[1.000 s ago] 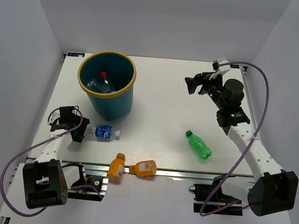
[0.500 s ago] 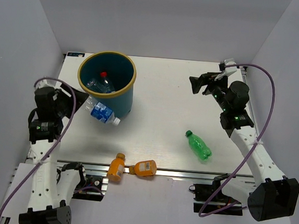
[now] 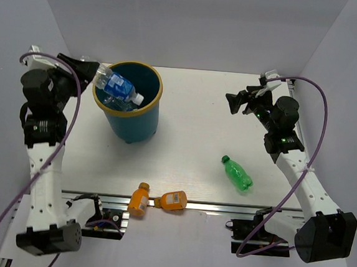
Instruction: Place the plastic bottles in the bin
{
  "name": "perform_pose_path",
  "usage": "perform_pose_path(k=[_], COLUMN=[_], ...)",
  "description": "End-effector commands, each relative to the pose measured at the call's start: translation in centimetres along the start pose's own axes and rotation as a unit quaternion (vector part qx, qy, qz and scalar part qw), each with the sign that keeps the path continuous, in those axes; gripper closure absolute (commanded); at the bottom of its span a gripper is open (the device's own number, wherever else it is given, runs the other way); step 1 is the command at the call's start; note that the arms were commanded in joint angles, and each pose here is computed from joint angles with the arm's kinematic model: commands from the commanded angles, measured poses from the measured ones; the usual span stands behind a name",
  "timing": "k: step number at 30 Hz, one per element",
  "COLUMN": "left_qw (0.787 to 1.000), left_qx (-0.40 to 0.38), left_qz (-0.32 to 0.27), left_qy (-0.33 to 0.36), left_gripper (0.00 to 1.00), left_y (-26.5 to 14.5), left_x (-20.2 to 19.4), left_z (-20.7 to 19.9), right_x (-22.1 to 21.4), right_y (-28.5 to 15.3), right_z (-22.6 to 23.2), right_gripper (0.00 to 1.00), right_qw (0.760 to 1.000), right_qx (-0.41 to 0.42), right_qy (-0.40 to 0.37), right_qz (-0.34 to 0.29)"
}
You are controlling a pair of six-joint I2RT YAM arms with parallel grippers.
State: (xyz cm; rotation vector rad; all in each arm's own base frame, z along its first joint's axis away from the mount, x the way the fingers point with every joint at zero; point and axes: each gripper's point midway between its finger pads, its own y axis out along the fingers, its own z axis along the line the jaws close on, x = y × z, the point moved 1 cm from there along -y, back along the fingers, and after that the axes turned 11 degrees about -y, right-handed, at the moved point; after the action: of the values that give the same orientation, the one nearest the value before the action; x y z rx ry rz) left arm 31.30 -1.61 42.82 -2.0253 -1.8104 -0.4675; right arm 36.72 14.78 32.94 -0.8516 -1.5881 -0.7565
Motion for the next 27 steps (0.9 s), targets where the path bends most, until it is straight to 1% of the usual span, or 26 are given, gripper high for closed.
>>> perform_pose_path(k=[1,3,4,5,6,7,8,9,11,12,13,14,15,19,20,24,26,27], left_qw=[0.996,0.995,0.995,0.996,0.997,0.997,0.998,0.998,0.996,0.996,0.996,0.996,0.995,0.995,0.995,0.993,0.991,0.99], left_qx=[0.008,0.025,0.041,0.039,0.05,0.052,0.048,0.053,0.073,0.075,0.077,0.078,0.079,0.065,0.065,0.061,0.073,0.075], left_qz=[-0.093,-0.098,-0.087,-0.076,-0.064,-0.054,-0.035,-0.028,-0.024,-0.022,-0.017,-0.011,-0.007,0.007,0.008,-0.002,-0.013,-0.024], left_qy=[0.003,0.006,0.005,0.008,0.011,0.014,0.02,0.024,0.037,0.042,0.049,0.053,0.056,0.072,0.077,0.103,0.114,0.115], left_gripper=[1.0,1.0,1.0,1.0,1.0,1.0,0.96,0.84,0.74,0.55,0.45,0.3,0.02,0.02,0.02,0.02,0.02,0.02], left_y=[2.6,4.0,5.5,6.1,7.3,7.7,8.1,8.4,8.8,8.9,9.0,9.3,9.5,10.0,10.0,10.5,10.5,10.4], left_x=[4.5,4.9,4.7,4.4,4.0,3.6,2.9,2.4,1.9,1.6,1.5,1.3,1.3,1.2,1.3,3.2,4.0,4.5], left_z=[-0.7,0.3,1.5,1.7,2.8,3.4,3.5,3.9,5.3,5.5,5.7,5.8,5.8,5.1,5.0,2.8,2.7,2.4], right_x=[0.9,-0.2,-0.7,-1.0,-2.4,-3.1,-4.0,-6.3,-8.5,-10.3,-11.5,-12.1,-12.9,-16.0,-16.5,-18.8,-20.2,-20.6], right_y=[0.2,0.0,-0.1,-0.1,-0.5,-0.7,-1.1,-2.2,-3.2,-4.4,-4.6,-4.9,-5.3,-6.3,-6.5,-8.4,-10.0,-10.5], right_z=[-0.3,-0.1,0.1,-0.1,0.1,0.4,0.8,1.3,1.6,1.9,1.8,0.8,0.5,1.1,1.0,1.2,1.4,1.7], right_gripper=[0.11,0.11,0.11,0.11,0.11,0.11,0.11,0.11,0.11,0.11,0.11,0.11,0.11,0.11,0.11,0.11,0.11,0.11], right_qw=[0.999,0.997,0.997,0.996,0.994,0.991,0.987,0.979,0.967,0.956,0.95,0.945,0.939,0.919,0.915,0.892,0.875,0.872], right_qx=[0.011,0.022,0.027,0.023,0.035,0.048,0.063,0.085,0.104,0.11,0.106,0.079,0.065,0.054,0.039,0.001,-0.018,-0.018], right_qy=[-0.048,-0.068,-0.073,-0.074,-0.084,-0.096,-0.105,-0.114,-0.119,-0.106,-0.095,-0.094,-0.081,-0.037,-0.023,0.015,0.03,0.035], right_qz=[-0.006,0.012,0.022,0.033,0.064,0.083,0.1,0.149,0.202,0.249,0.277,0.302,0.327,0.388,0.401,0.453,0.482,0.488])
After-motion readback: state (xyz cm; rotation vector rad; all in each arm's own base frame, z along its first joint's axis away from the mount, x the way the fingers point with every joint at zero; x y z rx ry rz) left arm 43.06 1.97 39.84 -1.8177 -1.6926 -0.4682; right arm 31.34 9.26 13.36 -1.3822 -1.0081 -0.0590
